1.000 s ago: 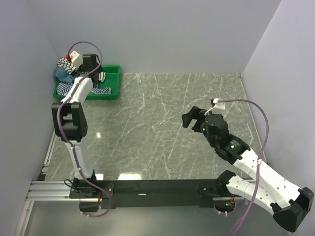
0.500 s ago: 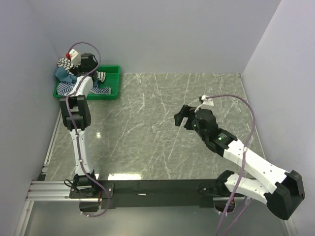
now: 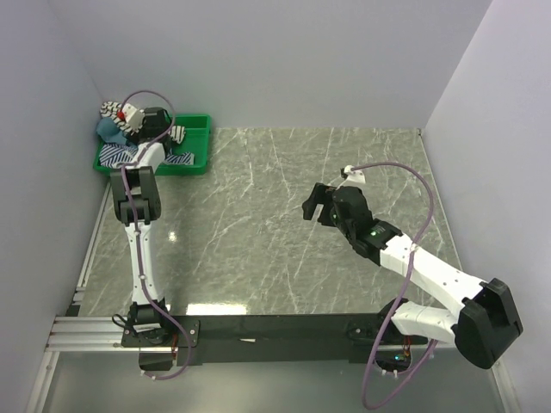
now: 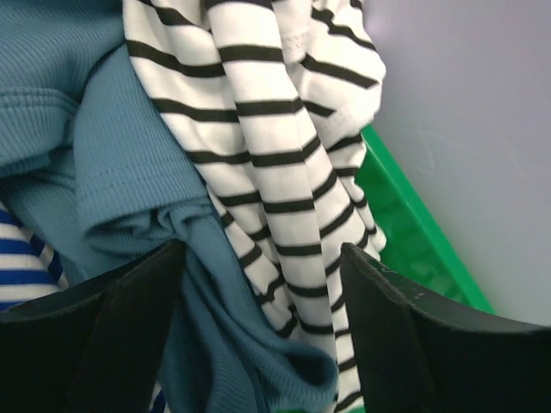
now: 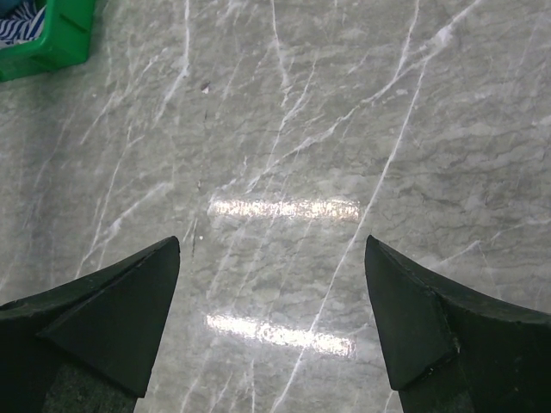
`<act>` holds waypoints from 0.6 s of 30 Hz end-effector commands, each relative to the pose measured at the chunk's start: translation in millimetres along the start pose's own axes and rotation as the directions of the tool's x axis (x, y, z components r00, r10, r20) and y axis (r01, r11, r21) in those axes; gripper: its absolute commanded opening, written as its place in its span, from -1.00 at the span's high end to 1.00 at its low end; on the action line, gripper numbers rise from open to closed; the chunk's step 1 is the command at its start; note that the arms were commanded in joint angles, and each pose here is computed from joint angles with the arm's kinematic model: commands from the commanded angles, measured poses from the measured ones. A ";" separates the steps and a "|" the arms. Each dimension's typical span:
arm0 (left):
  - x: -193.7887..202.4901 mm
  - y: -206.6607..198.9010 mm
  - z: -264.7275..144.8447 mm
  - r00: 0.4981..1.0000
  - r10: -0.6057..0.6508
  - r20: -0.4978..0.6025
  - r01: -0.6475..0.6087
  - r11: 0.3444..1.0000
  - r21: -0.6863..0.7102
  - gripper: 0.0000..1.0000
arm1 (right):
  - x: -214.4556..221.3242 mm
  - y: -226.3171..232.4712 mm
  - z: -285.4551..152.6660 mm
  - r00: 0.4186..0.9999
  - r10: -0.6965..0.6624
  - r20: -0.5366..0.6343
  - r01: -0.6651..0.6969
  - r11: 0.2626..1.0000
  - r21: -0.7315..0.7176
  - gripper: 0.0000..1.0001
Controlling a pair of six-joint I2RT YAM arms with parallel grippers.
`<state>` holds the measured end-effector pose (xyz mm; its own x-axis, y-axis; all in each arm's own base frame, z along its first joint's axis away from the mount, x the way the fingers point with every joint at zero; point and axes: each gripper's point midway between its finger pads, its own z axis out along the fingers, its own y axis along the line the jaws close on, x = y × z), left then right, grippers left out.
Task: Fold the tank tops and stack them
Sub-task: Grab the tank top from the pile
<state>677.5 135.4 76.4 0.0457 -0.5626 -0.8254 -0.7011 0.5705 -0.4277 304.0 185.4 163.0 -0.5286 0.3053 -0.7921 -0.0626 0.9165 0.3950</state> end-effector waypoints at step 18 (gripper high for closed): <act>-70.5 -23.2 13.1 0.973 -0.219 0.078 0.206 0.968 0.144 -0.09 | 7.9 5.8 20.8 0.999 0.038 -0.028 -0.039 0.999 -0.013 -0.80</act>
<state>688.8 155.1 83.2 0.1493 -0.6418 -0.7522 -0.6437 0.5143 -0.5667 309.9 193.5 142.1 -0.5718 0.3043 -0.7618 -0.0481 0.9146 0.4014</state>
